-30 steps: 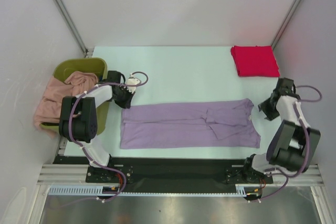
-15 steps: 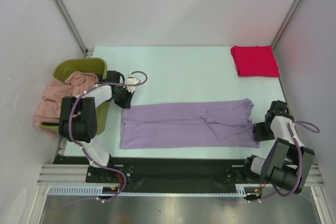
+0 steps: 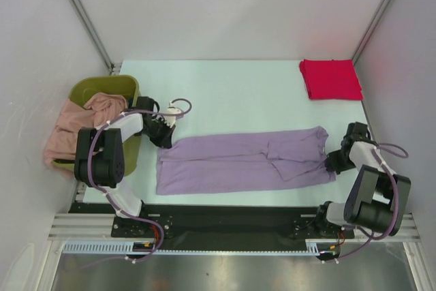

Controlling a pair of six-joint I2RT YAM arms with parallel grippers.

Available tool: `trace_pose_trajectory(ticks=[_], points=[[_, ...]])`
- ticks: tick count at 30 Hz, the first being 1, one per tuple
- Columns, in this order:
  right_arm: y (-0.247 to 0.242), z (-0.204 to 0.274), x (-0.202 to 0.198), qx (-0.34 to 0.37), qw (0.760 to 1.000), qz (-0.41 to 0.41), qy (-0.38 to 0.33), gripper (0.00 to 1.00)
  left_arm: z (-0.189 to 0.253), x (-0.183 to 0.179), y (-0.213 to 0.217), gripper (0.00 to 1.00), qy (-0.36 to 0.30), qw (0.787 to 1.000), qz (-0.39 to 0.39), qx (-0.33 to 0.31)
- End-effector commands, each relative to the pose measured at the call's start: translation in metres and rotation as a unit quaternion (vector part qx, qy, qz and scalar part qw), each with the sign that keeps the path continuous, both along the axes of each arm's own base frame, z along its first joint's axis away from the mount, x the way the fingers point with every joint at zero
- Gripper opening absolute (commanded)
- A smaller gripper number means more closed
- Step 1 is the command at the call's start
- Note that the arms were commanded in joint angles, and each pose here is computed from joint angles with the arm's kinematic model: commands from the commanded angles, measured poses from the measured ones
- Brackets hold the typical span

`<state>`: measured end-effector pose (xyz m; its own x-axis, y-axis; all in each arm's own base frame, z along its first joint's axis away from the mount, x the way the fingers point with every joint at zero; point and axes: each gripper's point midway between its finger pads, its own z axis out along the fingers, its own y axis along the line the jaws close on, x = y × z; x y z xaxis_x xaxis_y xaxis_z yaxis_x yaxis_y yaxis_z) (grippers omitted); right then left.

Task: Fold and stack the t-shirts
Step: Fold the tshirt

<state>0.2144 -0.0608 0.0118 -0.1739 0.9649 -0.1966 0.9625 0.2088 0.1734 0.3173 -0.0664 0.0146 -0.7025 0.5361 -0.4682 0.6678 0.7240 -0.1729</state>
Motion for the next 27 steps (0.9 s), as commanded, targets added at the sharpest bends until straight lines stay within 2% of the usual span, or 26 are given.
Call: trace_pose_trajectory(ticks=[1, 3, 4, 9, 11, 13, 14, 15, 17, 18, 20, 21, 22, 24, 25, 27], points=[[0.014, -0.004, 0.086, -0.015, 0.989, 0.083, -0.118, 0.0, -0.001, -0.08, -0.017, 0.0, 0.109, 0.989, -0.086, -0.055], [0.023, 0.002, 0.108, -0.02, 0.985, 0.112, -0.133, 0.0, 0.001, -0.106, -0.018, 0.0, 0.136, 0.981, -0.123, -0.062], [0.028, 0.016, 0.13, -0.012, 0.979, 0.127, -0.162, 0.0, 0.002, -0.112, -0.019, 0.0, 0.127, 0.976, -0.162, -0.068], [0.052, 0.013, 0.181, -0.025, 0.968, 0.193, -0.159, 0.0, 0.005, -0.15, -0.021, 0.0, 0.163, 0.958, -0.219, -0.091], [0.071, 0.023, 0.211, -0.022, 0.958, 0.224, -0.179, 0.0, 0.006, -0.154, -0.025, 0.0, 0.167, 0.953, -0.229, -0.106], [0.092, 0.005, 0.224, -0.005, 0.954, 0.254, -0.162, 0.0, 0.009, -0.16, -0.029, 0.0, 0.175, 0.948, -0.239, -0.12], [0.097, 0.022, 0.25, -0.01, 0.947, 0.262, -0.186, 0.0, 0.011, -0.162, -0.033, 0.0, 0.173, 0.946, -0.241, -0.131], [0.098, 0.005, 0.255, -0.007, 0.95, 0.265, -0.168, 0.0, 0.012, -0.164, -0.036, 0.0, 0.172, 0.945, -0.244, -0.136], [0.122, 0.003, 0.269, -0.007, 0.942, 0.291, -0.166, 0.0, 0.012, -0.168, -0.045, 0.0, 0.172, 0.942, -0.253, -0.142], [0.126, 0.017, 0.291, -0.013, 0.938, 0.292, -0.189, 0.0, 0.012, -0.166, -0.05, 0.0, 0.167, 0.942, -0.255, -0.144], [0.134, 0.003, 0.304, -0.009, 0.937, 0.299, -0.181, 0.0, 0.012, -0.166, -0.062, 0.01, 0.17, 0.94, -0.256, -0.146], [0.14, 0.022, 0.328, -0.013, 0.929, 0.303, -0.21, 0.0, 0.013, -0.165, -0.069, 0.01, 0.169, 0.938, -0.259, -0.154], [0.142, -0.001, 0.33, -0.004, 0.933, 0.307, -0.187, 0.0, 0.014, -0.169, -0.077, 0.01, 0.18, 0.934, -0.264, -0.157], [0.148, -0.005, 0.347, -0.008, 0.931, 0.316, -0.185, 0.0, 0.017, -0.165, -0.089, 0.02, 0.181, 0.931, -0.27, -0.165], [0.149, 0.012, 0.367, -0.018, 0.927, 0.318, -0.2, 0.0, 0.019, -0.168, -0.099, 0.02, 0.188, 0.926, -0.279, -0.171], [0.156, -0.012, 0.376, -0.017, 0.927, 0.326, -0.182, 0.0, 0.022, -0.161, -0.113, 0.02, 0.192, 0.922, -0.282, -0.183]])
